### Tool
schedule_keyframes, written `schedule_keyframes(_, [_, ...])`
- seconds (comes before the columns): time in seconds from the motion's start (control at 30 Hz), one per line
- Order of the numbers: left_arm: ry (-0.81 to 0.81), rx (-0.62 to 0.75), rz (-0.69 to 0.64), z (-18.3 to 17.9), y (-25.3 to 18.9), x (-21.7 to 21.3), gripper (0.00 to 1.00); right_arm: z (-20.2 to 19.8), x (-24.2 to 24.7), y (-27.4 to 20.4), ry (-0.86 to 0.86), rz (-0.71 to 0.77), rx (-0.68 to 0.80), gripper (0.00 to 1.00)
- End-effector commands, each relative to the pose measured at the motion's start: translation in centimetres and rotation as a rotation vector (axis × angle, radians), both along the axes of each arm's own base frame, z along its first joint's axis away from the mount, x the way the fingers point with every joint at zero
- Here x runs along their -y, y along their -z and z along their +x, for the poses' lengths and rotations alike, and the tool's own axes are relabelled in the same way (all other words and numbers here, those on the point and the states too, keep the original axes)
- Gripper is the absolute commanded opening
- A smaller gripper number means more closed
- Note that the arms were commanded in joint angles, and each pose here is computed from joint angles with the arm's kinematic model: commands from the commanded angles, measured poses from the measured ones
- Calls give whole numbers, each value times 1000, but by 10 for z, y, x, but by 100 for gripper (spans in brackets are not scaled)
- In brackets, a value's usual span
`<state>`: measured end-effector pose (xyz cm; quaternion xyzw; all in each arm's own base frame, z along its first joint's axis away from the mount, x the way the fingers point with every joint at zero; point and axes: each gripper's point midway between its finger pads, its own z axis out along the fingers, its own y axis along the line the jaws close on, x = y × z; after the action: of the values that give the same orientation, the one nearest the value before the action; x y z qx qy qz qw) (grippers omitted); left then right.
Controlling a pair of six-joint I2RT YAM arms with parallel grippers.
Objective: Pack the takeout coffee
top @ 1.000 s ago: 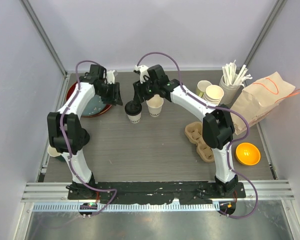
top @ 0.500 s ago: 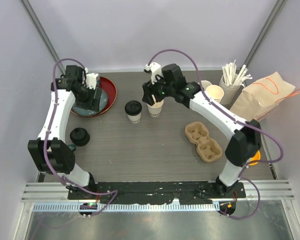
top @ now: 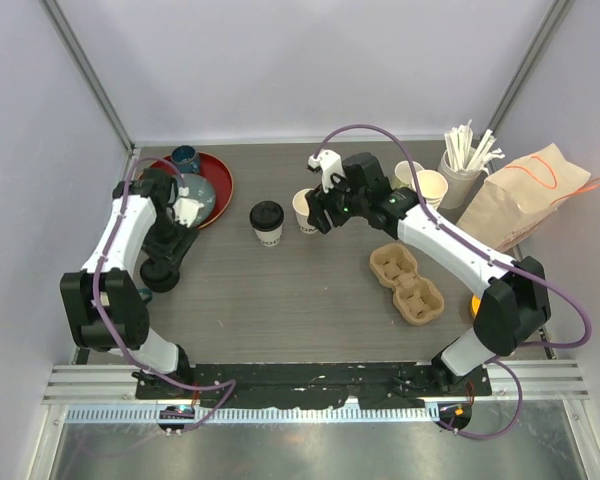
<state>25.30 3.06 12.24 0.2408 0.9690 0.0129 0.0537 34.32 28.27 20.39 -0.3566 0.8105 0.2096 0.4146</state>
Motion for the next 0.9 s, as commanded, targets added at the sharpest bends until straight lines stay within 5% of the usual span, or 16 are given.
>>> schedule_keyframes(0.0, [-99,72,113,28,-19,-24,57,9,2,-34,-6,68,102,66])
schedule_keyframes(0.23, [-157,91,190,52,-7,-57,48,16,5,-21,-12,70,67,66])
schedule_keyframes(0.5, [35,-21,172,59,9,-68,42,21,13,-17,-3,81,48,65])
schedule_keyframes(0.87, [94,-28,161,70,29,-74,41,22,15,-13,-1,78,39,66])
